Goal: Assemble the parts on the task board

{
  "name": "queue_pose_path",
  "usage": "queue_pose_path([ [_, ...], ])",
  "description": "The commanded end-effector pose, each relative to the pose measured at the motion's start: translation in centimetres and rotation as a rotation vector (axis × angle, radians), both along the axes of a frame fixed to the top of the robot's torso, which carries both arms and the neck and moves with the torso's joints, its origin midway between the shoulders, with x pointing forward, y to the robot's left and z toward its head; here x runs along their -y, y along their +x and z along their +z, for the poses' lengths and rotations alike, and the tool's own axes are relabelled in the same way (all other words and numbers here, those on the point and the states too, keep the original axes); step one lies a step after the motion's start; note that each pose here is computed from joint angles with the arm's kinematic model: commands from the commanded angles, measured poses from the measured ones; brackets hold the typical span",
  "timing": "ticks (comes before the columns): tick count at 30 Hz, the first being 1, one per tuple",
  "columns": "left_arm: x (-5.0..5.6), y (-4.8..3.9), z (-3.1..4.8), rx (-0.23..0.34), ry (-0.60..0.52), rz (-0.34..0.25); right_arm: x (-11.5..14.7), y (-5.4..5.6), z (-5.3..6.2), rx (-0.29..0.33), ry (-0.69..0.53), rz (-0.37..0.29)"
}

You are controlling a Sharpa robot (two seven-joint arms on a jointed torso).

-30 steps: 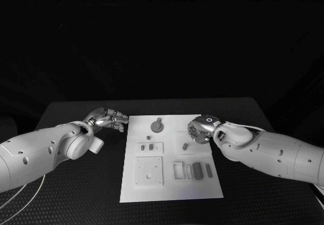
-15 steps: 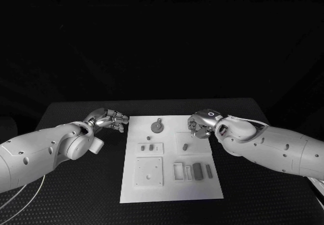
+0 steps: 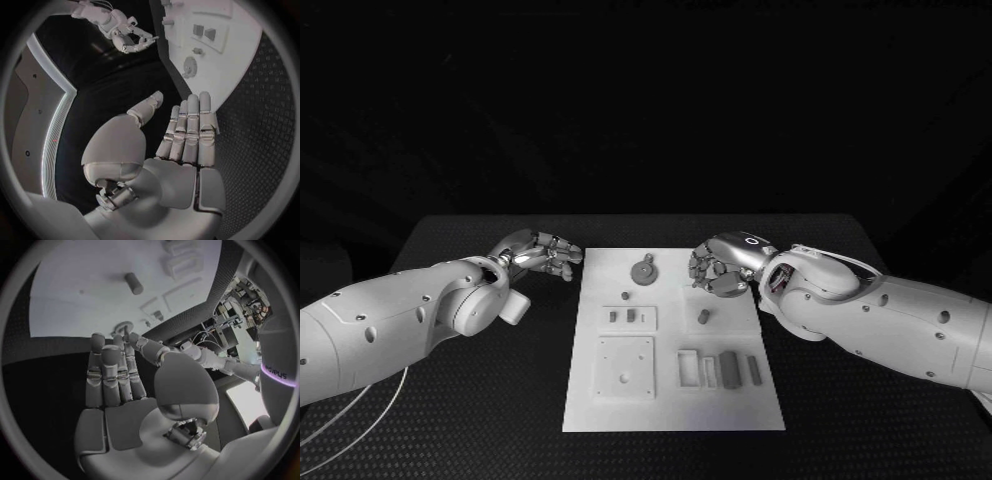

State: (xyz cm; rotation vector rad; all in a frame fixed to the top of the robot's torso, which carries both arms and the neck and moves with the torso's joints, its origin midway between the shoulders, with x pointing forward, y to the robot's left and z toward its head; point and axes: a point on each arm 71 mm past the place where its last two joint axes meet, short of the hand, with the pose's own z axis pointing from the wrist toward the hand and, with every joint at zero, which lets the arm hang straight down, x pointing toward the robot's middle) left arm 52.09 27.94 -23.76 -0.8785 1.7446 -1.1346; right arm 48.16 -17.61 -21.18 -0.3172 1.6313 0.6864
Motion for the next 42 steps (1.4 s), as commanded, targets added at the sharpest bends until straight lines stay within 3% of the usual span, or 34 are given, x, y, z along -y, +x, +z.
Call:
queue_pose_path([
  [1,0.2,0.06,0.42,0.003,-0.041,0.008,-1.9,-0.8,0.3,-0.015,0.059,0.065],
  [8,0.6,0.12,0.74,0.018,-0.044,0.009,-5.2,-1.8,0.2,0.034,0.014,0.157],
  [19,0.9,0.23,1.08,0.045,-0.047,0.021,-8.0,-3.9,-2.7,0.043,-0.082,0.243],
  [29,1.1,0.33,1.27,0.050,-0.050,0.020,-9.5,-5.6,-4.0,0.025,-0.125,0.304],
  [42,1.8,0.36,1.34,0.051,-0.055,0.007,-10.6,-6.3,-5.7,0.024,-0.171,0.330],
])
